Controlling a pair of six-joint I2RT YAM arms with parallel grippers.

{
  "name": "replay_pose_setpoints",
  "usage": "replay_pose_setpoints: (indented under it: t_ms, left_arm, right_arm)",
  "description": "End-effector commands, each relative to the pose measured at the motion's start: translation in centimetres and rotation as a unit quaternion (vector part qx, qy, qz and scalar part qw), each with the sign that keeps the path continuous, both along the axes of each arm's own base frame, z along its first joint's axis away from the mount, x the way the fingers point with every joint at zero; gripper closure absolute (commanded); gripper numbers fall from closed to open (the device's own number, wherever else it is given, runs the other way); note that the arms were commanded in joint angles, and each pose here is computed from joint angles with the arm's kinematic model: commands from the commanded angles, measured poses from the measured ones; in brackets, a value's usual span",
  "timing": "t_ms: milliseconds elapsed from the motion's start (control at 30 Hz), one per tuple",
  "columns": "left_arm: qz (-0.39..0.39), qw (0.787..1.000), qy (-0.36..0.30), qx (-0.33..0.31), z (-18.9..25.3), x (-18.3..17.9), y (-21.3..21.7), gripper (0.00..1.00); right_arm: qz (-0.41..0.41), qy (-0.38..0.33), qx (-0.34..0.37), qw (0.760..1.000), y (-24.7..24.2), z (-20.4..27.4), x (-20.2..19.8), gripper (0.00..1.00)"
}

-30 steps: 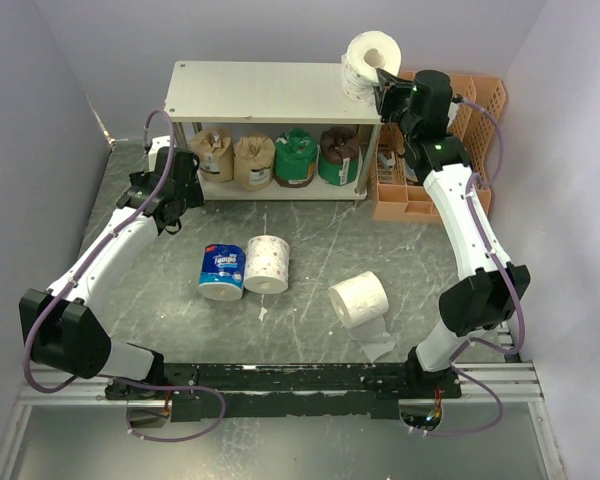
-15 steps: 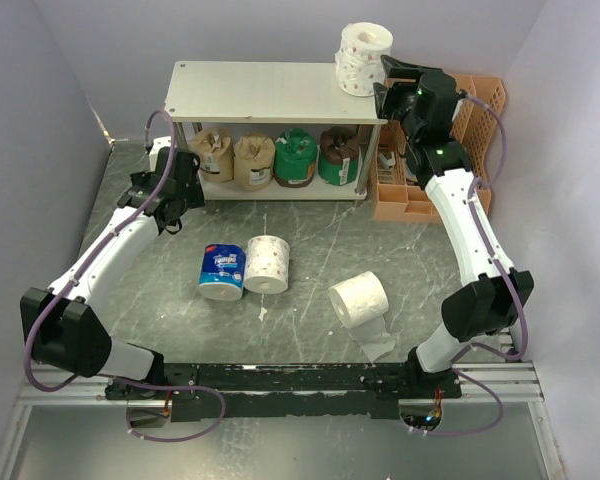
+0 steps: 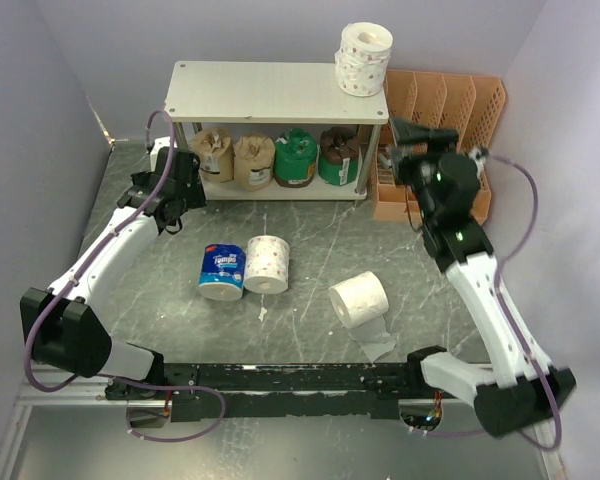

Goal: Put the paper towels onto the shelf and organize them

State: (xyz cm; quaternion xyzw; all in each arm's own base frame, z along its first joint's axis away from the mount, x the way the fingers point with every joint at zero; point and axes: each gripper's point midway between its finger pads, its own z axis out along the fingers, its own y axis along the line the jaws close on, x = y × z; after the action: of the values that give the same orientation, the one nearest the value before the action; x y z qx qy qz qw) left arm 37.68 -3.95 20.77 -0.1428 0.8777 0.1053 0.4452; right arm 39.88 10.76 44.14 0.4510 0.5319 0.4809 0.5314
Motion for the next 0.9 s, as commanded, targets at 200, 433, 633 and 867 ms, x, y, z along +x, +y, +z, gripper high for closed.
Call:
replay_pose_setpoints:
  t_ms: [200,433,633,867]
  left_arm:
    - [-0.075,0.996,-0.002,-0.048,0.2,0.6,-3.0,0.00]
    - [-0.082,0.995,-0.004,-0.057,0.6,0.2,-3.4,0.01]
    - [-0.093,0.994,-0.015,-0.063,1.5,-0.1,-3.9,0.02]
    - [-0.102,0.993,-0.020,-0.062,1.9,-0.4,-4.4,0.02]
  right_arm:
    - [0.036,0.206,-0.308,0.928,-3.5,-22.0,-9.3,0.11]
    - [0.081,0.317,-0.376,0.867,-4.1,-26.3,-13.3,0.00]
    - [0.137,0.333,-0.404,0.841,-1.2,-26.6,-17.2,0.02]
    - [0.156,0.377,-0.415,0.813,-1.4,-30.6,-20.8,0.04]
